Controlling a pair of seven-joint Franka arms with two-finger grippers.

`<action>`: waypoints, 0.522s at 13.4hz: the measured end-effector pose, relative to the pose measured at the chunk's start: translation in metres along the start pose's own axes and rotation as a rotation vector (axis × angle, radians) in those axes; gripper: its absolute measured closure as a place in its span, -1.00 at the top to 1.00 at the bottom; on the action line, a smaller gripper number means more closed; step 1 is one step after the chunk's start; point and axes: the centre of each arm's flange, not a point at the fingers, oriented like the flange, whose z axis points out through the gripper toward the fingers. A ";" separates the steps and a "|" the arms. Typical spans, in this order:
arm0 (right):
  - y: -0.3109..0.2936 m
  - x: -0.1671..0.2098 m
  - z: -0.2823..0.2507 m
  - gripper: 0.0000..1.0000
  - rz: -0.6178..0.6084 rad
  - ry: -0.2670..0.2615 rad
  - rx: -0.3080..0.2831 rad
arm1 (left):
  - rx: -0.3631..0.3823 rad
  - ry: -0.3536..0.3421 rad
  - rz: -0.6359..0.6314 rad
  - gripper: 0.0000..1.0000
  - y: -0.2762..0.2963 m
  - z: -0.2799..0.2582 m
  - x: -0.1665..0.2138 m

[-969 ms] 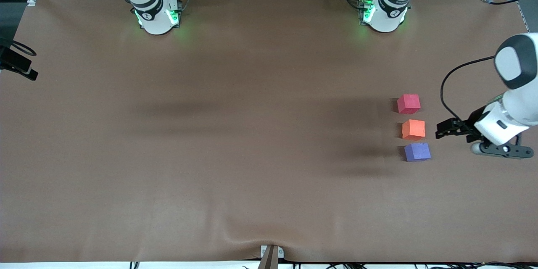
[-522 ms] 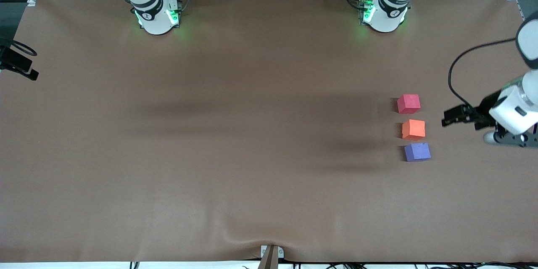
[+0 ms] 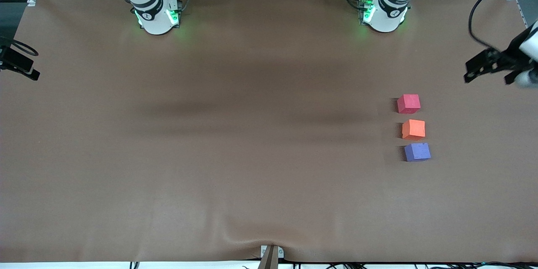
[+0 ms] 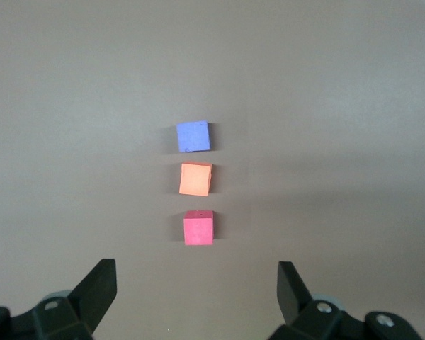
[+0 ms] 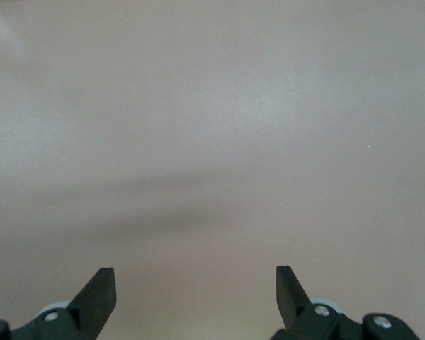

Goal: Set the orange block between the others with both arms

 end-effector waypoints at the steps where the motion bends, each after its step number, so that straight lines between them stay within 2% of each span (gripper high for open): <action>1: 0.000 0.000 0.000 1.00 0.000 0.000 0.000 | 0.003 0.006 -0.008 1.00 -0.005 -0.009 -0.007; 4: -0.001 0.000 0.001 1.00 -0.001 -0.002 0.000 | 0.002 -0.026 -0.072 1.00 -0.013 -0.021 -0.024; 7: -0.001 0.000 0.001 1.00 -0.001 -0.003 0.000 | 0.007 -0.041 -0.111 1.00 -0.026 -0.014 -0.022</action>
